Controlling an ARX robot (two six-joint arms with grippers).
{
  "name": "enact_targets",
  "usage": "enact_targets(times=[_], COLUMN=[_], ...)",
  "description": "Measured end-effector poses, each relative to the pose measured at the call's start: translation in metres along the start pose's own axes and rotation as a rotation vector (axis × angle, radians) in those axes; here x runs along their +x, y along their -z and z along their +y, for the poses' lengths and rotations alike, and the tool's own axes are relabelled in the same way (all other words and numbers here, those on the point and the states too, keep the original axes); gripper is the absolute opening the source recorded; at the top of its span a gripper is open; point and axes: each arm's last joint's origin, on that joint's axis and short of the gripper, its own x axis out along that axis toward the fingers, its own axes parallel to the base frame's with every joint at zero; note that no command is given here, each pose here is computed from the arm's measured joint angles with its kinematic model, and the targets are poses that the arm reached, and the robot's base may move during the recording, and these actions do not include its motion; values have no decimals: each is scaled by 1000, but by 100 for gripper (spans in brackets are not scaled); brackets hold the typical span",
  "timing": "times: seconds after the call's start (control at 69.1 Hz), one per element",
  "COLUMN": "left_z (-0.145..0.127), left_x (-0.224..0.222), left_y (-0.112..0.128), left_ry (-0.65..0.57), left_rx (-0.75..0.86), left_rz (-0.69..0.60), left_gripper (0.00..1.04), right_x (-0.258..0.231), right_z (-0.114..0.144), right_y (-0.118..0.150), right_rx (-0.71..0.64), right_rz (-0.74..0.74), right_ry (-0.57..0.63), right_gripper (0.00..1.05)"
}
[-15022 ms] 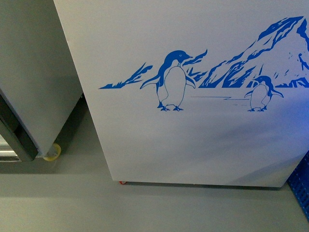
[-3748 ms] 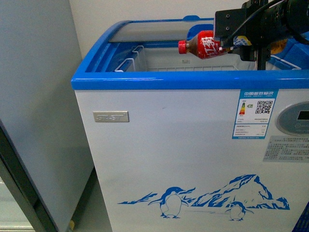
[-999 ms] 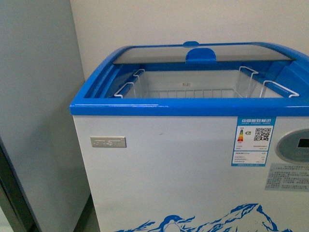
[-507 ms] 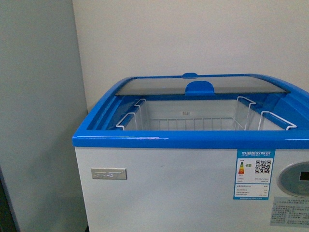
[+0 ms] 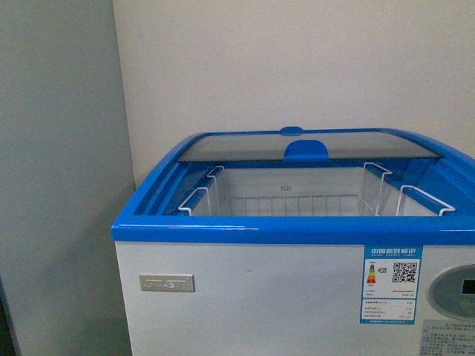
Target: Put drink in fridge
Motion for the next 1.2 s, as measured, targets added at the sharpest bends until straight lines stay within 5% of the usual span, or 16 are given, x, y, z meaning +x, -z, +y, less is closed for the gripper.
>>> enact_targets(times=[0.781, 1.201], left_z=[0, 0], left_x=[0, 0], left_y=[0, 0], left_ry=[0, 0], left_rx=[0, 0], left_rz=[0, 0], left_gripper=[3, 68], right_x=[-18, -19], right_z=[0, 0], right_y=[29, 30], right_rx=[-1, -1], right_rz=[-29, -40], right_ry=[0, 0], right_gripper=[3, 71])
